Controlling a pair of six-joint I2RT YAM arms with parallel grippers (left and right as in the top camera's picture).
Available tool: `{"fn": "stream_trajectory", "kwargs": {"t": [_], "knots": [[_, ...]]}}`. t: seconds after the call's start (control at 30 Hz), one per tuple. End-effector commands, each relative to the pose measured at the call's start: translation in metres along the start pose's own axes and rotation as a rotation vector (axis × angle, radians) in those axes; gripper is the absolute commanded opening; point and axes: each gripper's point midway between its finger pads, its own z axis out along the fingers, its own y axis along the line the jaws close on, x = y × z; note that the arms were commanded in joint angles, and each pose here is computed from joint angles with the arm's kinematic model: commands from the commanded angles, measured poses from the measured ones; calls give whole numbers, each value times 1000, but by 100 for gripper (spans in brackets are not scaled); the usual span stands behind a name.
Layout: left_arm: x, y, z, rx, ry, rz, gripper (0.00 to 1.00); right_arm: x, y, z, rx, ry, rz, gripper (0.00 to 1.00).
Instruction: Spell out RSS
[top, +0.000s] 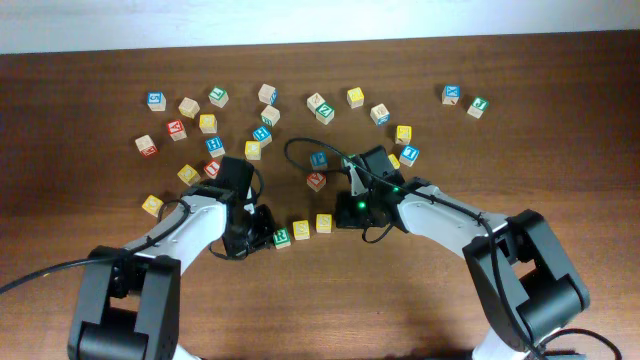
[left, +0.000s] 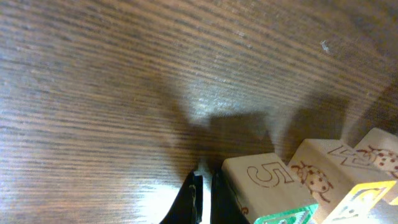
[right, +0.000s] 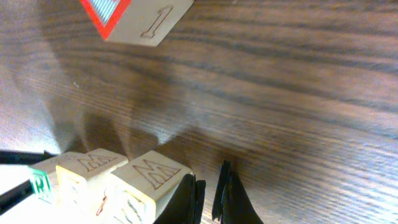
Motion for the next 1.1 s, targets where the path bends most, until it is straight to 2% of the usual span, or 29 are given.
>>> {"fn": "stream_trajectory", "kwargs": {"t": [0.0,0.3,0.37,0.47,0.53,0.6,0.67,0.7,0.83,1.07], "knots": [[-1,4,10,-16,-2,-15,0,5,6,5,-7,19,-18,4],[-12,-3,10,11,-45,-2,0,11,2,5,8,44,-60,4],[-23,-1,1,11,-71,55,0,10,-12,4,85,30,-55,4],[-32,29,-28,-61,-85,2,0,2,-21,3,138,-12,-61,4],[-21,24,-34,-7,-37,125,0,-6,-16,4,122,-42,-72,4],[20,5,-33,86,124,150,0,-13,-13,6,107,-72,-82,4],[40,-5,-27,64,169,195,0,-18,-8,6,89,-92,-71,4],[47,-7,-23,28,177,170,0,-20,-4,6,67,-96,-73,4],[54,-25,-12,-11,133,197,0,-20,0,6,46,-95,-77,4],[28,-21,-9,-88,-8,196,0,-17,4,7,19,-80,-78,4]]}}
